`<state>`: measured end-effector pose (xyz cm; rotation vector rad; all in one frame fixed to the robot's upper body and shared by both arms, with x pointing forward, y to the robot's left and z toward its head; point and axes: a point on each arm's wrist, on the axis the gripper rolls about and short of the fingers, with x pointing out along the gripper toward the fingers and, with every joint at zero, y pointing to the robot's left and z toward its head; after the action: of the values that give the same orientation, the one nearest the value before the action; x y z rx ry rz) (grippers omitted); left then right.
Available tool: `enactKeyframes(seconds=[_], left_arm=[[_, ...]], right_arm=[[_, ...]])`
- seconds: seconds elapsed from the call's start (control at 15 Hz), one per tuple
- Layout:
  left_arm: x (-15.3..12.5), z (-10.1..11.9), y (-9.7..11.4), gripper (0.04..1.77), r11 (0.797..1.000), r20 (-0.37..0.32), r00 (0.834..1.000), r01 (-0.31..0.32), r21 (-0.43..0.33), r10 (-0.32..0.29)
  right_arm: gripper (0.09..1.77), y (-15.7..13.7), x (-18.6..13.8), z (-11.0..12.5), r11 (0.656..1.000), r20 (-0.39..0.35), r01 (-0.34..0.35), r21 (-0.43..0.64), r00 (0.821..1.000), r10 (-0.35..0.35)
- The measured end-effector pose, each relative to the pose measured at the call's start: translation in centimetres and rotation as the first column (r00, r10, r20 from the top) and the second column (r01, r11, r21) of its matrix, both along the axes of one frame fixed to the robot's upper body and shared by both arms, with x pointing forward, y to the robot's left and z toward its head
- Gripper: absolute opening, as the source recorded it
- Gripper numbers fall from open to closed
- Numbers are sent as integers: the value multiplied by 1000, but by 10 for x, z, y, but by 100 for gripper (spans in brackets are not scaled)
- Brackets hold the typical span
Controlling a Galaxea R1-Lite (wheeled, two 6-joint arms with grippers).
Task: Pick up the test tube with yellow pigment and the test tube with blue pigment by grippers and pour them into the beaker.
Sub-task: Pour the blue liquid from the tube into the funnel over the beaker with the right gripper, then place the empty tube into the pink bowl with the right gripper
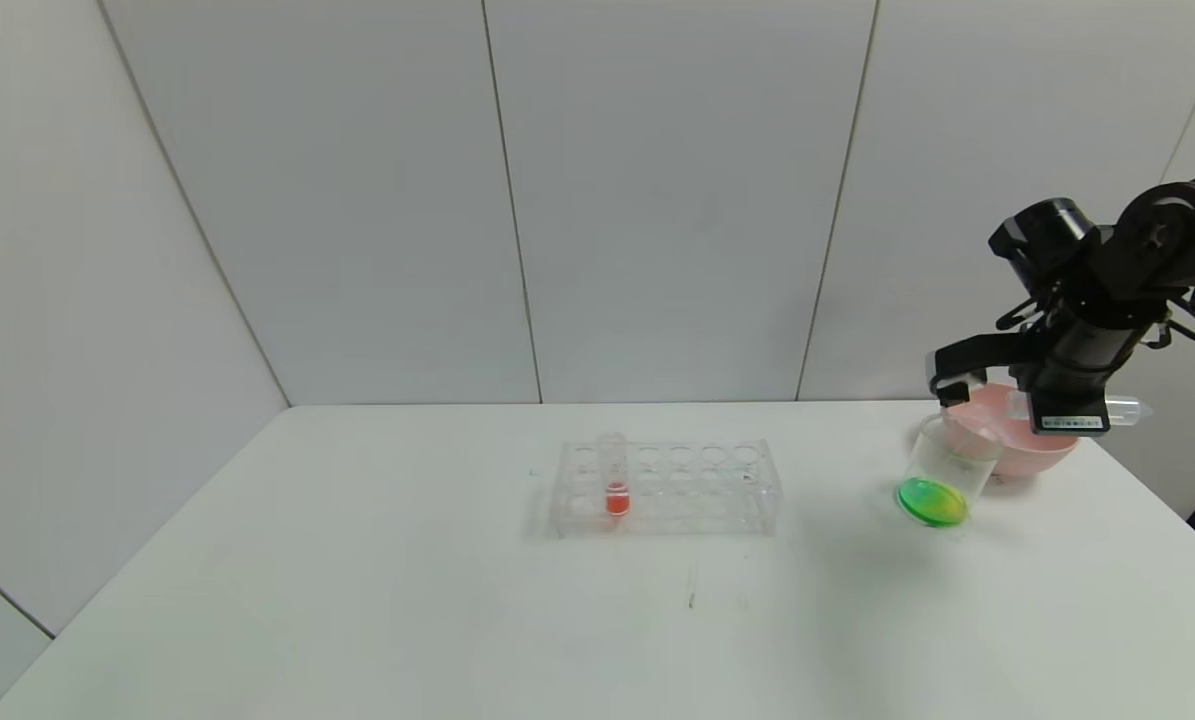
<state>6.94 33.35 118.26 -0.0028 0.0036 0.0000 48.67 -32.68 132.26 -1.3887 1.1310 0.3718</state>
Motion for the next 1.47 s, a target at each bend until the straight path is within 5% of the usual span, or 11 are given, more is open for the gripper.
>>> enactKeyframes(seconds=[0.53,0.73,0.87,1.0,1.13,1.47], left_arm=[[0,0,0,176,1000,0,1000,0,0,0],[0,0,0,176,1000,0,1000,0,0,0],[0,0,0,176,1000,0,1000,1,0,-1],[0,0,0,176,1000,0,1000,1,0,-1],[0,0,0,176,1000,0,1000,0,0,0],[0,0,0,176,1000,0,1000,1,0,-1]], right_arm=[[50,1,0,0,1000,-6,-21,1,1000,21],[50,-5,0,4,989,24,-64,136,998,61],[50,-12,0,9,952,82,-108,288,993,88],[50,-20,4,17,864,181,-157,479,980,77],[50,-28,9,25,752,254,-155,641,967,-17],[50,-31,11,39,416,252,-124,901,929,-271]])
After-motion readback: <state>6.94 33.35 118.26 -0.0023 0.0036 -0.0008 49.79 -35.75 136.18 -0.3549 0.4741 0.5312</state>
